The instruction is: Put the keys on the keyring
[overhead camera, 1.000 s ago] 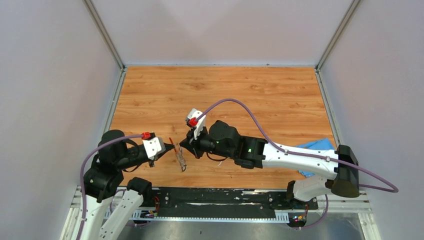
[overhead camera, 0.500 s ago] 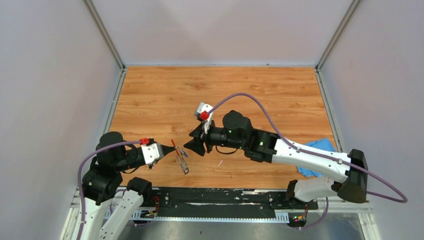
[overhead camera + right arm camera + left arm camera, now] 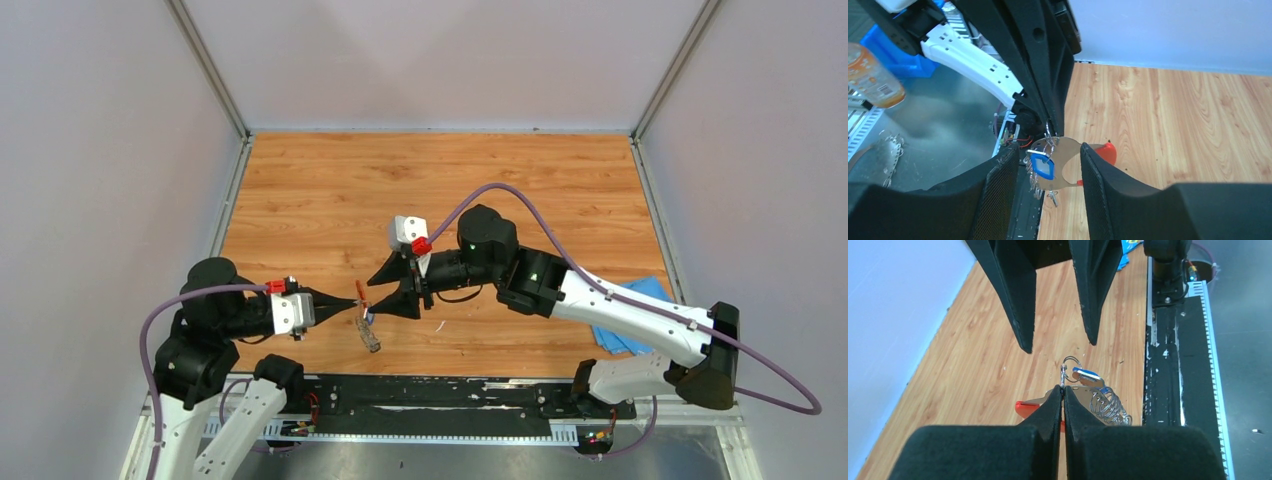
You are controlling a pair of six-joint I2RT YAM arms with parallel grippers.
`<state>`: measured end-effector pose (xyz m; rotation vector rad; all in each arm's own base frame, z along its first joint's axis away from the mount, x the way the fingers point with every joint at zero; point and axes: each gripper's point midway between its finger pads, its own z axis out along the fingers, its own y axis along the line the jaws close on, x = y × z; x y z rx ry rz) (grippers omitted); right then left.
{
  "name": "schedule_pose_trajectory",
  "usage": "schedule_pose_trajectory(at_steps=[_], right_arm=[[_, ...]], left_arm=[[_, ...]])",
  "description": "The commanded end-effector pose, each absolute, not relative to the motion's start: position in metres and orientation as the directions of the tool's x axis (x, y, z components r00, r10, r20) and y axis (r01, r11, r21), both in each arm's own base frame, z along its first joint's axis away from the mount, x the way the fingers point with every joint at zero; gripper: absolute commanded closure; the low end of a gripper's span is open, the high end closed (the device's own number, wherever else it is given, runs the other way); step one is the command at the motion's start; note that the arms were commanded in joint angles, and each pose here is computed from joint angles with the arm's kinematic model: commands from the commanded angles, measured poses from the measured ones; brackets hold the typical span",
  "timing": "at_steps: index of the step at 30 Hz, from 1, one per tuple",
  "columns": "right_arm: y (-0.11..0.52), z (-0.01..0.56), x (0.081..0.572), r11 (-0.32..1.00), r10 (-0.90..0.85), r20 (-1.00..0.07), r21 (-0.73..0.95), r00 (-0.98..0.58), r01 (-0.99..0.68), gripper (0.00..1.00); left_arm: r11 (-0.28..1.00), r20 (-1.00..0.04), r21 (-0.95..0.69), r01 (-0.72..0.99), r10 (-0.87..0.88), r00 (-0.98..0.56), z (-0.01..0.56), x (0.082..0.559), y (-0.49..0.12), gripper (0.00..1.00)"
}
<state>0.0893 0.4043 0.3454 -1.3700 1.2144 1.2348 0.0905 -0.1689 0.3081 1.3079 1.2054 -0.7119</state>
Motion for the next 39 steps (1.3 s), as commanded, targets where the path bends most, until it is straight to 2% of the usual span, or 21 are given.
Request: schedule_pose_trajectory(at_steps=[1,12,19,22,26,29,32,34,39], right_arm=[[0.407,0.36,0.077,-0.218,-0.047,-0.997,-0.049,0.061,-0.975,0.51],[0.417,0.364,0.077,-0.233,-0.019,-0.999,-0.024,0.029,-0.972,0.67],[0.422,0.356,0.077,-0.242,-0.043,-0.999,0.001,0.01,-0.97,0.85],[0.421,0.353,0.08,-0.227,-0.061,-0.998,-0.005,0.02,-0.974,0.99],[0.415,0.349,0.09,-0.166,-0.129,-0.991,-0.014,0.036,-0.986,1.0],[0.411,0.347,0.098,-0.116,-0.195,-0.981,-0.003,0.026,-0.993,1.0],[0.41,0.339,0.098,-0.112,-0.273,-0.962,0.019,0.012,-0.994,1.0],[0.41,0.335,0.097,-0.109,-0.317,-0.948,0.011,0.025,-0.994,1.0],[0.413,0.33,0.094,-0.114,-0.382,-0.921,-0.034,0.075,-0.993,1.0]], left_arm=[[0.15,-0.935,0.336,0.93,0.176,0.309,0.326,0.083,-0.174,1.0],[0.145,-0.935,0.336,0.931,0.167,0.312,0.328,0.079,-0.174,1.0],[0.161,-0.932,0.345,0.925,0.172,0.318,0.329,0.079,-0.172,1.0],[0.163,-0.932,0.347,0.923,0.172,0.32,0.329,0.079,-0.172,1.0],[0.171,-0.932,0.345,0.923,0.181,0.315,0.324,0.081,-0.171,1.0],[0.19,-0.922,0.368,0.91,0.206,0.329,0.312,0.086,-0.168,0.77],[0.186,-0.915,0.384,0.905,0.211,0.345,0.308,0.086,-0.168,0.66],[0.181,-0.92,0.371,0.911,0.21,0.332,0.308,0.087,-0.169,0.63],[0.177,-0.931,0.334,0.926,0.218,0.293,0.31,0.097,-0.172,0.62]])
